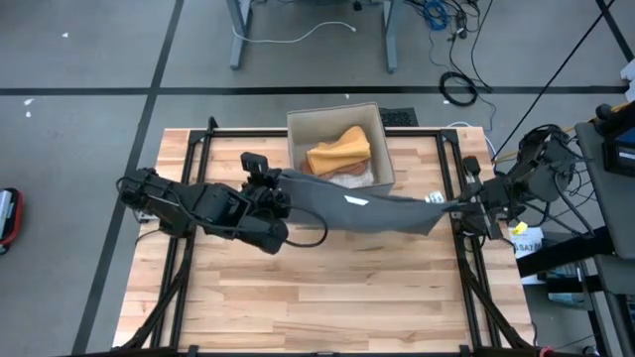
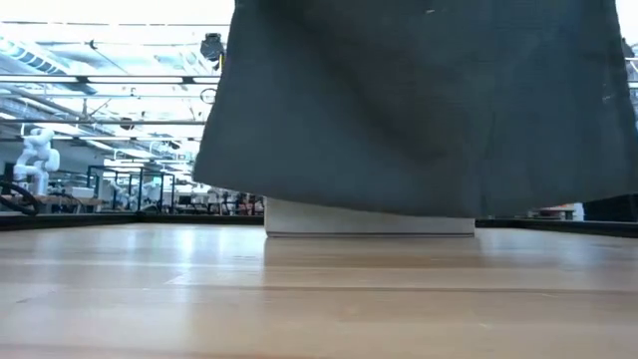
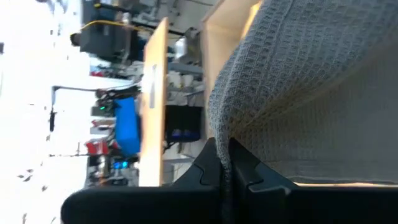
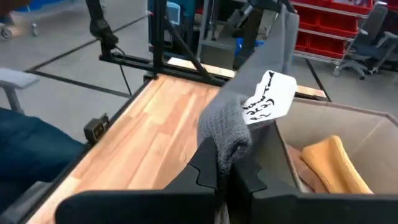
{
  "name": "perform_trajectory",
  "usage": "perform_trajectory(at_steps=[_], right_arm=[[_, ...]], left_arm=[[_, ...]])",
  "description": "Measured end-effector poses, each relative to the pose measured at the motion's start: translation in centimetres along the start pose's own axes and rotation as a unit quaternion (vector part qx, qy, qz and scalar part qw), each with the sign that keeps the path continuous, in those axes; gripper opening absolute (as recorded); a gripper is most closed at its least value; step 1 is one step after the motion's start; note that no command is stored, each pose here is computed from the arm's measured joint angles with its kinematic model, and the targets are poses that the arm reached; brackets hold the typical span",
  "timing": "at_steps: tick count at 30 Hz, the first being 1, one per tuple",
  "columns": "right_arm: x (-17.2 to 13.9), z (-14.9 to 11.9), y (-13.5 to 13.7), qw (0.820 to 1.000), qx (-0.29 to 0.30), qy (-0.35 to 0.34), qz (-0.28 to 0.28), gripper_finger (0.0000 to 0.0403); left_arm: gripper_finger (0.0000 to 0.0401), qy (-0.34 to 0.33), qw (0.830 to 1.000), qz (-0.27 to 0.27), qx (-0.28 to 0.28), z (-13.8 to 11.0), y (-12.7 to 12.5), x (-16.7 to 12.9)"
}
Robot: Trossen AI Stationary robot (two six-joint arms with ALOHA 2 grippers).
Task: Fold towel
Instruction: Fold the orange towel
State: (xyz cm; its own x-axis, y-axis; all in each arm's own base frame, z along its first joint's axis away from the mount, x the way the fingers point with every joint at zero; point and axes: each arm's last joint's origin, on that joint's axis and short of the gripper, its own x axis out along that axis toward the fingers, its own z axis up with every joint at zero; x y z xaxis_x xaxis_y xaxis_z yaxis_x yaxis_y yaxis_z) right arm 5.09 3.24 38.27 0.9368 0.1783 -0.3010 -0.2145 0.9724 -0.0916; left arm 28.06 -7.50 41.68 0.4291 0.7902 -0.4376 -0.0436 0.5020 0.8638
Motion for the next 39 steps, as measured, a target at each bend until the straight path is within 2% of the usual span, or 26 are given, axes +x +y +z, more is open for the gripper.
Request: perform_trajectory(at_steps=[2, 4, 7, 10, 14, 20, 28, 34, 39], right_arm=[[-0.1, 0.1, 0.0, 1.0, 0.007, -0.003, 0.002, 0.0], [0.2, -0.1, 0.3, 0.999, 0.022, 0.004, 0.025, 0.0], [1.1, -1.1, 1.1, 0.997, 0.039, 0.035, 0.064, 0.0], [2.6, -2.8, 2.2, 0.991, 0.067, 0.072, 0.093, 0.0], [5.1, -5.8, 4.1, 0.978, 0.104, 0.103, 0.147, 0.0], [9.2, -10.7, 6.8, 0.963, 0.142, 0.091, 0.21, 0.0], [12.1, -17.3, 8.7, 0.937, 0.218, 0.127, 0.243, 0.0017], [12.5, -18.3, 10.0, 0.923, 0.239, 0.097, 0.284, 0.0062], [12.7, -18.3, 10.6, 0.919, 0.249, 0.094, 0.289, 0.0108]], left_arm=[[0.0, 0.002, 1.0, 0.008, -0.006, 0.0, 0.1, 0.1], [0.0, -0.002, 1.0, -0.017, -0.011, 0.0, -0.1, -0.1], [0.0, -0.017, 0.993, -0.119, -0.009, 0.1, -1.1, -0.9], [0.0, -0.028, 0.971, -0.236, -0.009, 0.2, -2.4, -2.0], [0.0, -0.022, 0.949, -0.316, 0.004, 0.3, -5.2, -2.9], [0.0, 0.001, 0.938, -0.346, 0.005, -0.1, -10.3, -2.7], [0.0, -0.013, 0.912, -0.41, 0.002, -1.4, -19.0, 0.4], [0.0016, -0.026, 0.9, -0.434, -0.022, -3.2, -23.4, 2.0], [0.0051, -0.059, 0.893, -0.445, -0.036, -3.7, -25.0, 1.9]])
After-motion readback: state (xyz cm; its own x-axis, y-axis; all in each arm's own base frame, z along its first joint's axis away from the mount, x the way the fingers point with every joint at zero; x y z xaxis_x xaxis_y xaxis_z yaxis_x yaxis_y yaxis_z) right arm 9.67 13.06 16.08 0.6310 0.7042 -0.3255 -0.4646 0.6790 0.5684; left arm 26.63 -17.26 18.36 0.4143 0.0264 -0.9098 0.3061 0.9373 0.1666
